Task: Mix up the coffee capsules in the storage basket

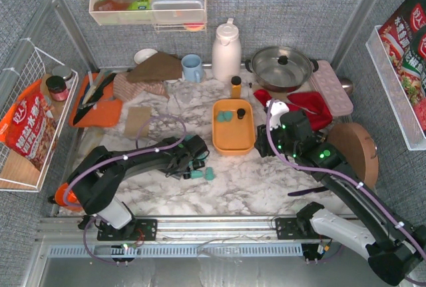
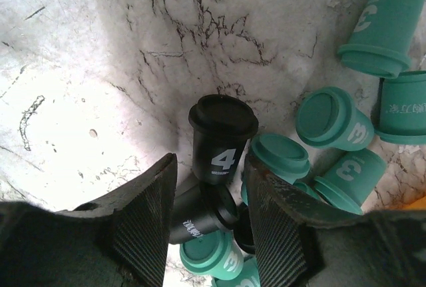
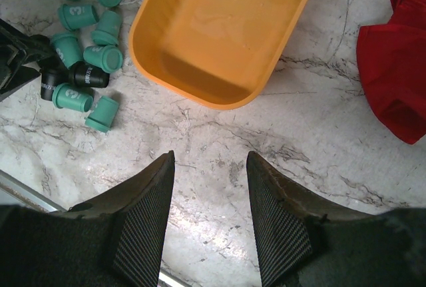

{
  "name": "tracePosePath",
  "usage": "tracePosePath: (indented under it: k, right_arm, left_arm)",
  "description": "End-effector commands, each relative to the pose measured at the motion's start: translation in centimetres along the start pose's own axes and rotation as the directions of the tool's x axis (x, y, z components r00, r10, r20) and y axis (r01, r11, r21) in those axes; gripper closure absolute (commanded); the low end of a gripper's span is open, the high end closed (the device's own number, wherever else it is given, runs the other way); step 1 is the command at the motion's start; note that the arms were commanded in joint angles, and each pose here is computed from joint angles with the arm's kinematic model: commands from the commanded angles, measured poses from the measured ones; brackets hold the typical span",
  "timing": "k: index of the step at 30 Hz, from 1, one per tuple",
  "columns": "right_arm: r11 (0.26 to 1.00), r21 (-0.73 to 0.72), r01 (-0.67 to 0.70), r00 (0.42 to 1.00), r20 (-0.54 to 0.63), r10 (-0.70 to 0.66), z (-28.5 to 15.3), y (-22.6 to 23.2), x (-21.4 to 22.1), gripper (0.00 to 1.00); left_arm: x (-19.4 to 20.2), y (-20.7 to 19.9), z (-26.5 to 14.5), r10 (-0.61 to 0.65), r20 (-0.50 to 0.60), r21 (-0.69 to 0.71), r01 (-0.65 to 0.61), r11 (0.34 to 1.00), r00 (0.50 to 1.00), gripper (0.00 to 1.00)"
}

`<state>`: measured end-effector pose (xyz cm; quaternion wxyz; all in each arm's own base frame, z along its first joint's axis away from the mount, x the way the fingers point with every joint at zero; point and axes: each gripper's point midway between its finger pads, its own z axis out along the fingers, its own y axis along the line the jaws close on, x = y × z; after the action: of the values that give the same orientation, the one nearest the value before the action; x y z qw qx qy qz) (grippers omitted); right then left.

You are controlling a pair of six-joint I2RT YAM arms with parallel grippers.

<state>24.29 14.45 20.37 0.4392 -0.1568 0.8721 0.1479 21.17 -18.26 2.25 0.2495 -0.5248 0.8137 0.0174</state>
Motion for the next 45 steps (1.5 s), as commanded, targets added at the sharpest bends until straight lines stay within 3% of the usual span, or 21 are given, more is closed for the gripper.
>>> tracePosePath:
  k: [1,8,14,18,26,33,40,43,45]
  right_arm:
    - [1.000,-0.014,-0.002,1.000,0.014,0.003,-0.1,0.3,-0.4,0.48]
    - [1.000,-0.013,-0.001,1.000,0.014,0.001,0.0,0.3,-0.4,0.48]
    - [1.000,-0.012,-0.002,1.000,0.016,0.002,-0.1,0.2,-0.5,0.48]
    - [1.000,-0.011,-0.002,1.000,0.015,0.002,-0.1,0.2,-0.5,0.48]
    - [1.000,-0.010,-0.002,1.000,0.008,0.002,0.0,0.2,-0.5,0.48]
    - [1.000,-0.008,0.001,1.000,-0.003,-0.001,0.0,0.3,-0.6,0.48]
    - [1.000,-0.003,0.001,1.000,-0.018,-0.001,0.1,0.2,-0.5,0.48]
    - [1.000,0.000,0.004,1.000,-0.023,-0.004,0.2,0.2,-0.7,0.48]
    - [1.000,-0.002,0.007,1.000,-0.023,-0.007,0.2,0.2,-0.9,0.48]
  left_arm:
    - [-0.3,0.2,0.5,-0.017,0.030,-0.014,0.018,1.000,0.999,0.46]
    - [0.0,0.7,1.3,-0.005,0.036,-0.039,0.006,0.999,0.999,0.53]
    - [-0.8,0.9,1.5,0.025,0.080,-0.041,-0.022,0.999,0.997,0.76]
    - [-1.4,0.8,1.6,0.082,0.112,-0.031,-0.079,0.996,0.990,1.00]
    - [-4.6,-0.7,-0.3,0.292,0.245,-0.024,-0.295,0.955,0.924,1.00]
    - [-6.4,-4.2,-3.4,0.394,0.331,0.159,-0.462,0.873,0.857,1.00]
    - [-5.7,-9.1,-8.4,0.445,0.440,0.490,-0.624,0.609,0.780,1.00]
    - [-5.0,-10.3,-10.8,0.439,0.509,0.603,-0.671,0.433,0.741,1.00]
    - [-4.1,-10.9,-13.4,0.416,0.579,0.674,-0.699,0.240,0.701,1.00]
